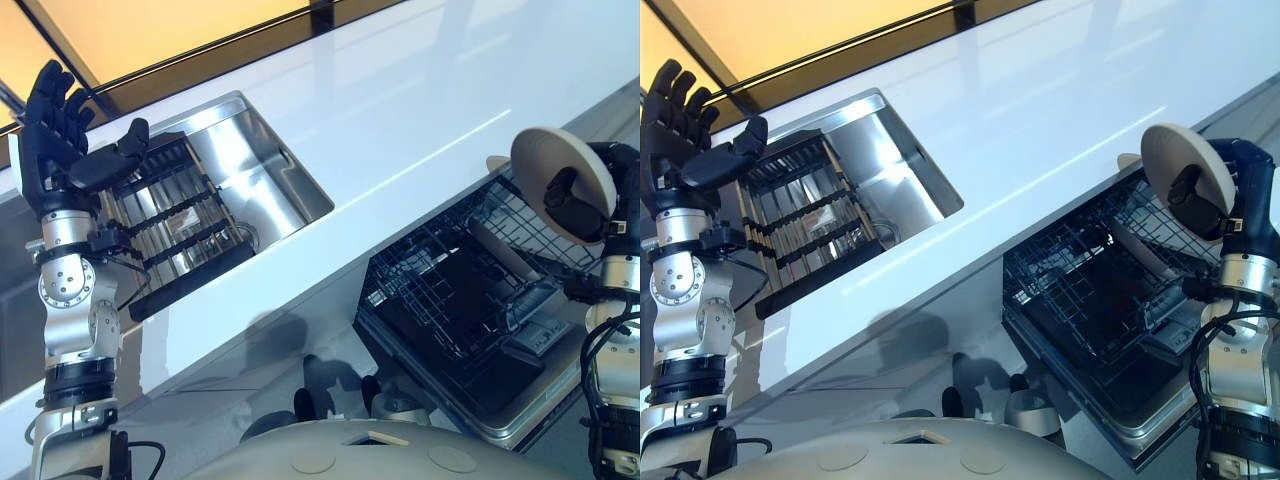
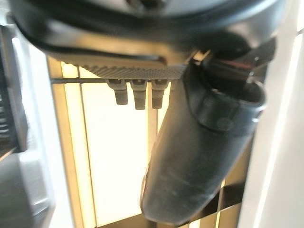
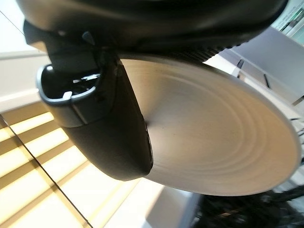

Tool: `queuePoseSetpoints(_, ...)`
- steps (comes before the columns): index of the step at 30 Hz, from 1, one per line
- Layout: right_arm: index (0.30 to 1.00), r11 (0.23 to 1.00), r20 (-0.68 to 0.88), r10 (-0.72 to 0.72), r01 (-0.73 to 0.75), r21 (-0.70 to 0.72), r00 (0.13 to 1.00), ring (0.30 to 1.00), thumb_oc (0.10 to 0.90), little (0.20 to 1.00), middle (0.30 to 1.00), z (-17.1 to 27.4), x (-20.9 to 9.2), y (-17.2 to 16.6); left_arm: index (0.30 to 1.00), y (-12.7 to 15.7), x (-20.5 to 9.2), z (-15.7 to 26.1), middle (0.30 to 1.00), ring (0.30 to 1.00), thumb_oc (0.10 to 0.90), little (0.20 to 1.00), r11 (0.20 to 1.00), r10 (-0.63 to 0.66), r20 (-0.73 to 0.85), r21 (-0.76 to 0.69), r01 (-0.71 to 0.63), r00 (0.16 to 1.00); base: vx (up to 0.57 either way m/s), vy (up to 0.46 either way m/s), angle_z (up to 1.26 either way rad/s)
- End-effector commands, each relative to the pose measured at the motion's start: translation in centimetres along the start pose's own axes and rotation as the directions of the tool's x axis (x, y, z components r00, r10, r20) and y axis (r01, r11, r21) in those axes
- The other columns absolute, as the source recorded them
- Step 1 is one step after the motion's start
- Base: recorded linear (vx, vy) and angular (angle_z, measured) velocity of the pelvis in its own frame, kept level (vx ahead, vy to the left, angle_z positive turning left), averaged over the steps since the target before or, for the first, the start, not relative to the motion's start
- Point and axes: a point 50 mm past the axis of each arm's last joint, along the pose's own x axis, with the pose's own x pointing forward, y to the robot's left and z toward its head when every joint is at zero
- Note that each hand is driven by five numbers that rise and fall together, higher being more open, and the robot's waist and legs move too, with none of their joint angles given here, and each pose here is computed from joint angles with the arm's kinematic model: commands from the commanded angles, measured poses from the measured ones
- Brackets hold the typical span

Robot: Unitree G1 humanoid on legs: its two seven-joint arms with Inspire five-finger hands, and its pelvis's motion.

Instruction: Pick up plates and place into dishwasher.

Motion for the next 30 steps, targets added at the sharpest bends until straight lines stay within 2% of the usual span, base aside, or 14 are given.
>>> queuePoseSetpoints(1,0.300,0.985,0.347,-0.169,0.149,0.083,0.923,0.300,0.100,0.200,0.300,6.0,1.9,-3.4,0.900,1.2,1.4,5.0,0.900,0.900,0.800,0.900,0.999,0.038,0.278,-0.020,-0.033,0.960,-0.03,0.137,-0.35)
queuePoseSetpoints(7,0.300,0.994,0.313,-0.046,0.013,0.105,0.949,0.300,0.100,0.200,0.300,5.3,0.8,-1.3,0.900,1.7,0.6,3.5,0.900,0.900,0.800,0.900,0.995,0.092,0.240,-0.061,-0.080,0.966,-0.04,0.116,-0.22)
queuePoseSetpoints(8,0.300,0.989,0.285,0.031,-0.070,0.130,0.958,0.300,0.100,0.200,0.300,4.8,0.5,-0.3,0.900,1.6,0.5,3.2,0.900,0.900,0.800,0.900,0.995,0.092,0.236,-0.052,-0.082,0.967,-0.04,0.101,-0.18)
queuePoseSetpoints(14,0.300,0.926,0.200,0.237,-0.283,0.250,0.951,0.300,0.100,0.200,0.300,3.7,-1.3,3.3,0.900,1.2,-0.4,2.3,0.900,0.900,0.800,0.900,0.997,0.074,0.210,-0.051,-0.065,0.975,-0.04,0.062,-0.07)
queuePoseSetpoints(20,0.300,0.891,0.141,0.313,-0.342,0.299,0.939,0.300,0.100,0.200,0.300,3.1,-2.9,5.6,0.900,1.2,-1.4,1.5,0.900,0.900,0.800,0.900,0.996,0.086,0.186,-0.054,-0.078,0.979,-0.03,0.024,0.03)
queuePoseSetpoints(24,0.300,0.867,0.023,0.381,-0.366,0.338,0.924,0.300,0.100,0.200,0.300,1.8,-4.3,7.3,0.900,1.5,-2.1,1.2,0.900,0.900,0.800,0.900,0.994,0.106,0.173,-0.059,-0.097,0.979,-0.03,0.017,0.06)
queuePoseSetpoints(27,0.300,0.850,-0.115,0.465,-0.407,0.334,0.878,0.300,0.100,0.200,0.300,0.0,-5.9,8.9,0.900,1.6,-2.5,1.0,0.900,0.900,0.800,0.900,0.993,0.112,0.165,-0.060,-0.103,0.980,-0.02,-0.005,0.06)
queuePoseSetpoints(30,0.300,0.863,-0.250,0.494,-0.436,0.254,0.833,0.300,0.100,0.200,0.300,-2.1,-7.6,10.1,0.900,1.5,-2.6,1.0,0.900,0.900,0.800,0.900,0.993,0.109,0.158,-0.057,-0.101,0.981,-0.02,-0.027,0.07)
